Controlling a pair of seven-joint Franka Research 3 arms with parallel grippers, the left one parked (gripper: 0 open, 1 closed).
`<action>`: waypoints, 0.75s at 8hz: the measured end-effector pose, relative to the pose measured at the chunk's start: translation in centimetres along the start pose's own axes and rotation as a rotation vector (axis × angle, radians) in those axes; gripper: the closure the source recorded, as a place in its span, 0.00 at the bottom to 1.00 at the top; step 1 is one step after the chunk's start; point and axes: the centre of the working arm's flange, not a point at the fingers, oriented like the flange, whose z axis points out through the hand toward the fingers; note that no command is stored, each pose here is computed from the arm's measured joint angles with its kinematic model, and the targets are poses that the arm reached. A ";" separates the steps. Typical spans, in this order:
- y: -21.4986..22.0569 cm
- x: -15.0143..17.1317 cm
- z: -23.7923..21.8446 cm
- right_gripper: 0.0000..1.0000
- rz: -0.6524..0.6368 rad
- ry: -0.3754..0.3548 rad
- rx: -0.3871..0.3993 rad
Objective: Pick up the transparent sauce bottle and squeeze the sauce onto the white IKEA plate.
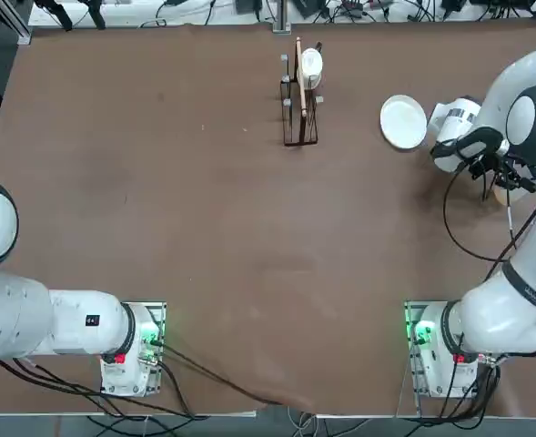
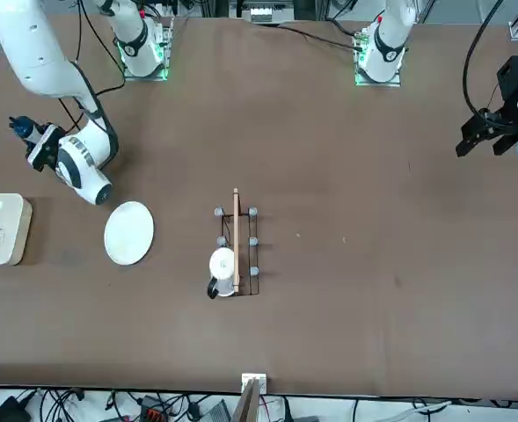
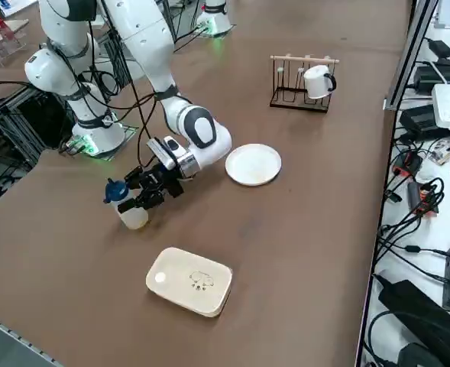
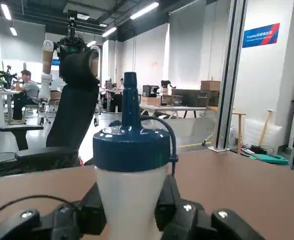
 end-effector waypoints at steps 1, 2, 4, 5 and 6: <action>0.2 -0.3 0.0 0.54 -0.006 -0.012 0.006; 0.3 -0.6 0.1 0.54 -0.006 -0.011 0.016; -0.1 -0.7 1.0 0.54 -0.006 -0.006 0.029; -0.2 -0.8 1.4 0.54 -0.007 -0.014 0.030; -0.2 -1.1 1.5 0.54 -0.011 -0.019 0.031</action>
